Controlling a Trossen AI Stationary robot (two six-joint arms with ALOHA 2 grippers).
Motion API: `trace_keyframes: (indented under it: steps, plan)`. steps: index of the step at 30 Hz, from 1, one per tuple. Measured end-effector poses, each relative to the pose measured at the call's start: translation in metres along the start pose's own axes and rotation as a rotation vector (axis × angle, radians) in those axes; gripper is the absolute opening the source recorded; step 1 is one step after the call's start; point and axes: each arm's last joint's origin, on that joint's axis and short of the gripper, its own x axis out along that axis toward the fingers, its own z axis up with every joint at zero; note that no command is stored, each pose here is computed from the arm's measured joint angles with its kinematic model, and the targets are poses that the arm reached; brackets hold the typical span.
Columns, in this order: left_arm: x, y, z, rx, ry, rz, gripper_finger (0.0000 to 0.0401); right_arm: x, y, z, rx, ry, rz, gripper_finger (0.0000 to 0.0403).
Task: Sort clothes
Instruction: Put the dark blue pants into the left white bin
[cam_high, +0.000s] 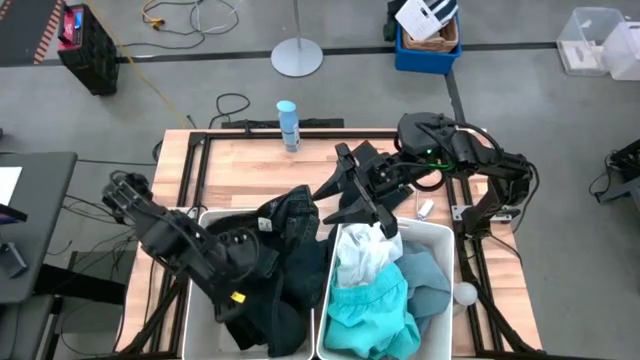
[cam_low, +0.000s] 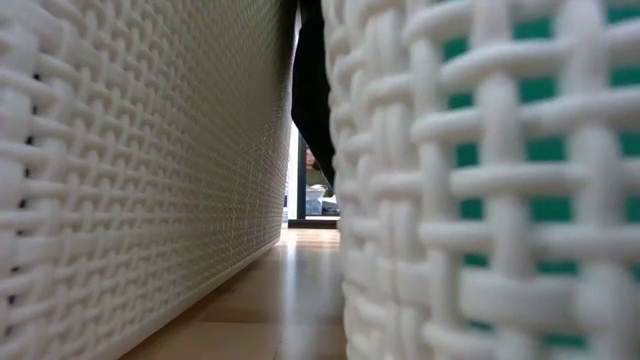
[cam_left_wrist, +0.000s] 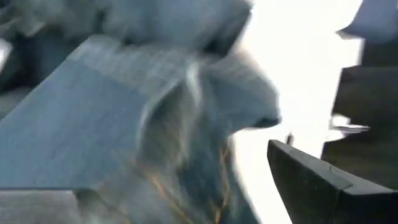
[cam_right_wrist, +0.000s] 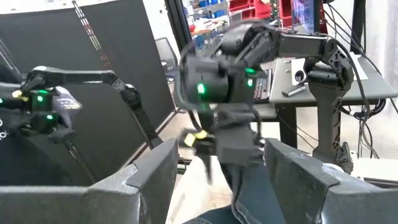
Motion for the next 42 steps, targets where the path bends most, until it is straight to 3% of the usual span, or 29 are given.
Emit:
trace_keyframes:
  steps: [3,6,10,13,18,22,27,31,36,42]
  plan:
    - [-0.018,-0.008,0.008,0.04,-0.11,-0.112,0.0253,-0.001,-0.002,0.0,0.002,0.0,-0.005,0.0258]
    - [-0.044,-0.01,0.015,0.064,-0.264,-0.157,0.0253,-0.001,-0.002,0.0,0.002,0.0,-0.006,0.0258]
    - [-0.071,-0.004,0.02,0.056,-0.444,-0.093,0.0254,0.0,-0.002,0.0,0.004,0.007,-0.006,0.0258]
    - [-0.076,0.005,0.025,0.017,-0.522,0.002,0.0252,0.0,-0.001,-0.001,0.004,0.007,-0.004,0.0258]
    - [-0.05,0.016,0.037,-0.009,-0.504,0.217,0.02,0.0,-0.001,-0.001,0.015,0.007,-0.004,0.0258]
    - [-0.028,0.02,0.048,-0.001,-0.489,0.304,0.0116,0.0,-0.001,-0.001,0.016,0.007,-0.004,0.0258]
    - [0.006,0.036,0.053,-0.044,-0.323,0.403,0.0012,0.0,-0.001,-0.001,0.022,0.007,-0.005,0.0258]
    - [0.028,0.05,0.052,-0.078,-0.225,0.418,0.0003,0.0,-0.001,-0.001,0.023,0.008,-0.004,0.0258]
    - [0.062,0.057,0.053,-0.058,-0.182,0.299,0.0001,0.0,-0.001,-0.001,0.03,0.009,-0.005,0.0258]
    - [0.089,0.086,0.041,-0.099,-0.148,0.269,0.0001,0.001,0.003,-0.002,0.041,0.014,0.008,0.0258]
